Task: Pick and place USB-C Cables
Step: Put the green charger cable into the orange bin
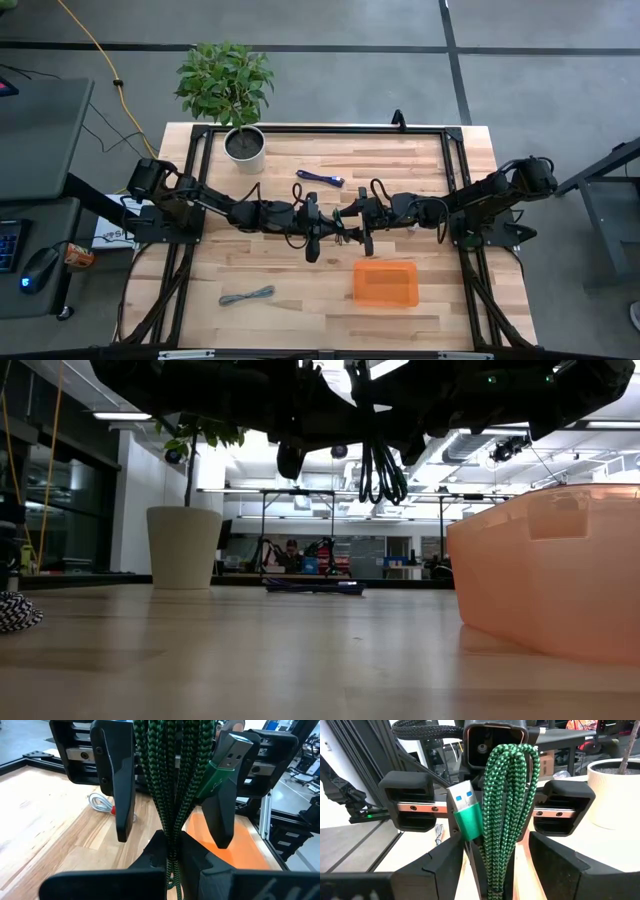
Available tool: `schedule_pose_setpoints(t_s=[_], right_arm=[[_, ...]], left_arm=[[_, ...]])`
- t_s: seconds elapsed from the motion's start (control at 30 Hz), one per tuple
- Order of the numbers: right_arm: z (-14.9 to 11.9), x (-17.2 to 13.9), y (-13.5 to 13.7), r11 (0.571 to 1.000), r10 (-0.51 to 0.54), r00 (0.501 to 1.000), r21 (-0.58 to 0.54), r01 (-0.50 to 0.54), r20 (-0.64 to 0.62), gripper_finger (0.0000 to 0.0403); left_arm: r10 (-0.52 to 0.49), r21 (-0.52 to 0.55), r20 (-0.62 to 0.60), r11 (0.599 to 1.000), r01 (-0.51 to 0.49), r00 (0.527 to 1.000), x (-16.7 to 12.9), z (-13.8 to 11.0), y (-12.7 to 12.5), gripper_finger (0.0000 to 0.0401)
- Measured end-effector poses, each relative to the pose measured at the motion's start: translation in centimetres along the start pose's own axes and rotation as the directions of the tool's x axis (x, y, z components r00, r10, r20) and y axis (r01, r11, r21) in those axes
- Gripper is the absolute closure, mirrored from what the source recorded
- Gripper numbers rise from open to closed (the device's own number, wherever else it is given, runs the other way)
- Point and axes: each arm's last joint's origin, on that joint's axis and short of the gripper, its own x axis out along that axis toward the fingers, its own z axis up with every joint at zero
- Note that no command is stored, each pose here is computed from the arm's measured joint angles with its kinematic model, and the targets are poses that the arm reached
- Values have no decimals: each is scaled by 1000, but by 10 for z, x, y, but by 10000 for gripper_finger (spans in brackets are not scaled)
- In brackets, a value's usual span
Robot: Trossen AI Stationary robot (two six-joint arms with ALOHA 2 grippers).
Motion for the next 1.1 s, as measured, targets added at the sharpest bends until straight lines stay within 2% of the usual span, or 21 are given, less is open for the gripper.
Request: schedule_pose_setpoints(t_s=[0.23, 0.4, 0.53, 0.73, 0.8, 0.93, 1.1], right_arm=[[0, 0, 0, 1000, 0, 1000, 0, 0, 0, 187], [0, 0, 0, 1000, 0, 1000, 21, 0, 0, 215], [0, 0, 0, 1000, 1, 1000, 26, -1, -1, 270], [0, 0, 0, 1000, 2, 1000, 27, -2, -3, 383], [0, 0, 0, 1000, 2, 1000, 27, -2, -4, 389], [-1, 0, 0, 999, 2, 1000, 36, -1, -8, 368], [-1, 0, 0, 999, 3, 1000, 37, -3, -9, 391]], left_arm=[[0, 0, 0, 1000, 0, 1000, 0, 0, 0, 401], [0, -2, 0, 1000, 0, 1000, 0, 0, 0, 401], [4, -7, 1, 1000, -4, 1000, 0, 0, 0, 401], [8, -7, 0, 1000, -8, 1000, 0, 0, 0, 387], [8, -8, 0, 1000, -8, 1000, 0, 0, 0, 379], [7, -7, -1, 1000, -7, 1000, 0, 0, 0, 361], [6, -7, -1, 1000, -6, 1000, 0, 0, 0, 336]])
